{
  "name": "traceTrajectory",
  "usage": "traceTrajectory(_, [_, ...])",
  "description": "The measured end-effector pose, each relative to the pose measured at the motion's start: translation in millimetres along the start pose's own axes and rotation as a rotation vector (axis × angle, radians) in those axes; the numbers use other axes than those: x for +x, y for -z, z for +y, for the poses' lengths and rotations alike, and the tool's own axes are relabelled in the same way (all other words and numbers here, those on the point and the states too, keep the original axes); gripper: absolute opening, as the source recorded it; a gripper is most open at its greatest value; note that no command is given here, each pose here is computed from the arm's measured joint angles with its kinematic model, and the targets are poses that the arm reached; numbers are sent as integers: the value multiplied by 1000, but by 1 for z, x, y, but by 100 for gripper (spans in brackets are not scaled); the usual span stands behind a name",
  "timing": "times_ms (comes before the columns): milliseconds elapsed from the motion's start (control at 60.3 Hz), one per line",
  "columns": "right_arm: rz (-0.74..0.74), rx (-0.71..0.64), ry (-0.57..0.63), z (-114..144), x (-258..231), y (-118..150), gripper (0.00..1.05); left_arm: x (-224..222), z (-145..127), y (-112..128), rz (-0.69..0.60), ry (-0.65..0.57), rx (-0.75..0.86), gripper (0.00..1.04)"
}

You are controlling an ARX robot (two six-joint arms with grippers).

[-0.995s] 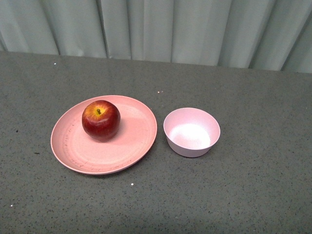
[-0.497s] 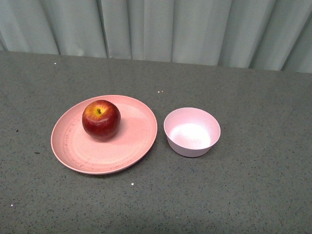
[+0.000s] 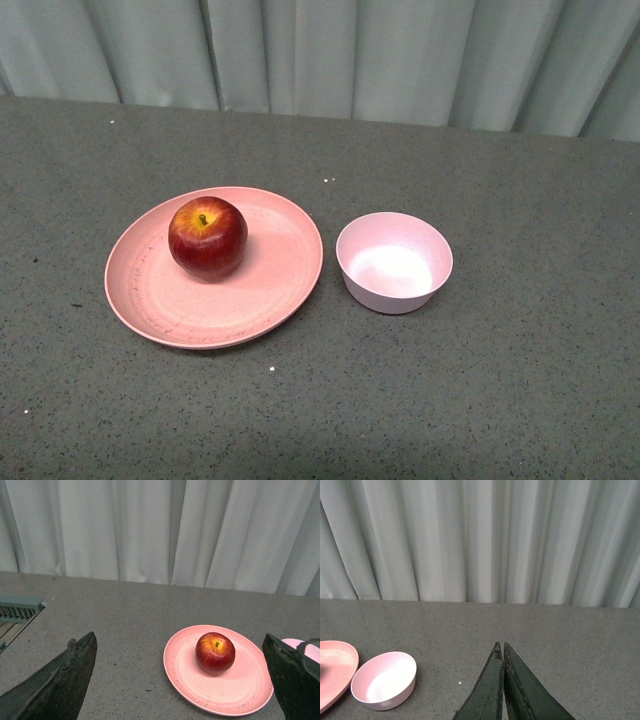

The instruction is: Move apple from plate to bowl

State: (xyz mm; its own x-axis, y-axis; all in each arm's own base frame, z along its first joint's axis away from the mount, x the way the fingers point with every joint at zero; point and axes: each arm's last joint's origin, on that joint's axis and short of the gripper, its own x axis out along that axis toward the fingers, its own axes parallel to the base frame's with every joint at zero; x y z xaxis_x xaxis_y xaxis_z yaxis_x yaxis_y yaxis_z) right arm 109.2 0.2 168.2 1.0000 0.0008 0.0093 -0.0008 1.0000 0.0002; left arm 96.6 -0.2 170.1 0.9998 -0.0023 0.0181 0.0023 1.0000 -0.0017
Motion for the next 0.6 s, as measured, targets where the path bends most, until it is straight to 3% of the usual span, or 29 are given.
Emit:
traceTrajectory(116, [23,-1,0,0,-5,3,2,0,0,0,0,0,0,98])
traceTrajectory(547, [6,-1,-3,0,-12,3,81,0,0,0,0,0,0,98])
traceTrajectory(597, [6,-1,-3,0,-12,3,90,1,0,2,39,-85,-17,98])
